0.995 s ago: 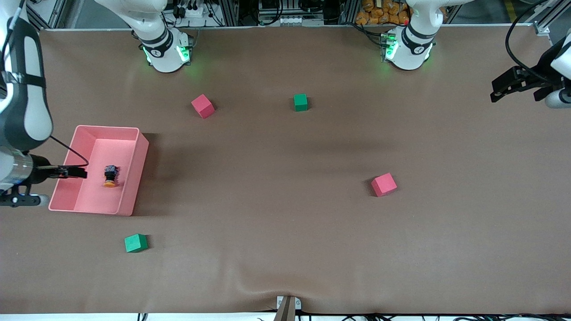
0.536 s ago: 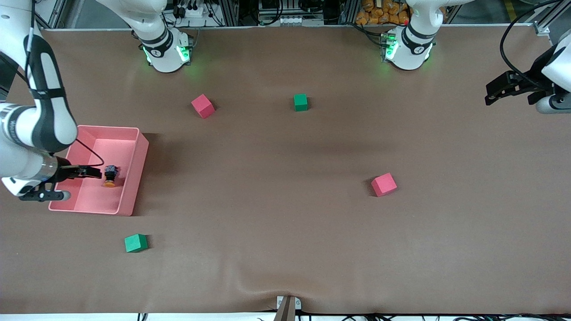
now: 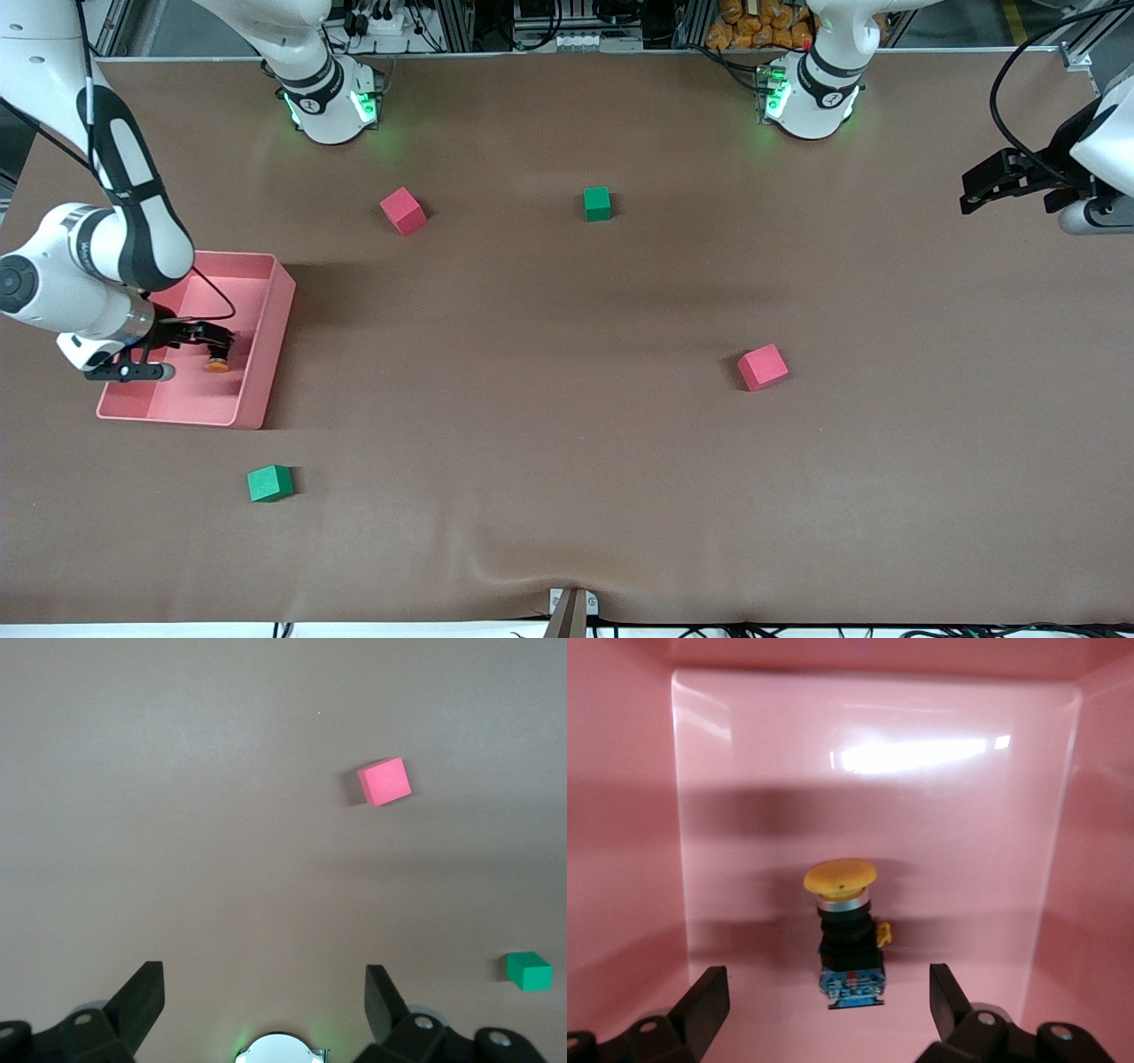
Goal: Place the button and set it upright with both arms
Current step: 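Grasp the yellow-capped button with the right gripper and lift it, then carry the button to mid-table with the right gripper while the left gripper approaches, then set the button on the table and open the right gripper, then grasp the button with the left gripper while the right gripper withdraws, then carry the button with the left gripper to the table center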
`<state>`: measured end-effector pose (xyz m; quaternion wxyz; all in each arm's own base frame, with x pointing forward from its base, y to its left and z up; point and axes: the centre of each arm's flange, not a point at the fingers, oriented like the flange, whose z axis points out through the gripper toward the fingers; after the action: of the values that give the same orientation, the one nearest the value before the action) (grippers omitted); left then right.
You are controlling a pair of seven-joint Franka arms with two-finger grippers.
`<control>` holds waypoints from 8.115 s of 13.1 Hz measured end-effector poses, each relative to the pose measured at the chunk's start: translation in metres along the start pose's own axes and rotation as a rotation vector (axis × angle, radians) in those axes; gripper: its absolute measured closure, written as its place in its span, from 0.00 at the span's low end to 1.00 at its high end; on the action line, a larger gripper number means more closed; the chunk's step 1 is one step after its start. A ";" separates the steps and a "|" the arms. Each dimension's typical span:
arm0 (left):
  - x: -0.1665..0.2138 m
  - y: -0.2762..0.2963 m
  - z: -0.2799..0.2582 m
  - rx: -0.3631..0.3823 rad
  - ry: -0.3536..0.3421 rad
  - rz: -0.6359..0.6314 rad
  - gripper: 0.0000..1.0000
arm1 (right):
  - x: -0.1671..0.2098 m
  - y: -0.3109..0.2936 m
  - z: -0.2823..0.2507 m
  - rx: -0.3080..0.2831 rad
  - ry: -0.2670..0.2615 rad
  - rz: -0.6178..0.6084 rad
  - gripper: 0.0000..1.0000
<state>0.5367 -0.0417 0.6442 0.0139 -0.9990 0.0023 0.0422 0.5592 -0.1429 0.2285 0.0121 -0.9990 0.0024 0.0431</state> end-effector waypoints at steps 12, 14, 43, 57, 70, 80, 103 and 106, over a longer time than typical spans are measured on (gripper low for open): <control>0.001 -0.009 0.000 0.001 0.000 -0.017 0.00 | -0.006 0.007 0.046 -0.004 0.029 0.015 0.11; 0.002 -0.009 0.002 0.000 -0.004 -0.017 0.00 | -0.010 0.014 0.050 -0.001 0.020 -0.004 0.33; 0.098 0.089 0.223 -0.080 -0.312 0.077 0.00 | 0.037 -0.544 -0.091 0.199 -0.001 0.052 0.59; 0.081 0.205 0.322 -0.091 -0.494 0.059 0.00 | -0.051 -0.688 0.044 0.193 0.029 0.010 0.19; 0.085 0.368 0.401 -0.228 -0.412 -0.096 0.03 | 0.102 -0.418 -0.197 0.159 0.011 0.234 0.00; 0.068 0.402 0.451 -0.208 -0.438 -0.107 0.22 | 0.080 -0.180 -0.305 0.135 -0.113 0.120 0.00; 0.067 0.443 0.395 -0.285 -0.296 -0.118 0.59 | -0.060 -0.186 -0.421 0.030 0.057 0.103 0.00; 0.061 0.462 0.345 -0.276 -0.140 -0.130 0.59 | -0.060 -0.178 -0.426 0.028 0.068 0.051 0.00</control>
<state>0.5659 -0.4937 0.2829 -0.1209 -0.9840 -0.0694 0.1109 0.5370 0.0249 0.6623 0.0250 -0.9992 0.0290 0.0094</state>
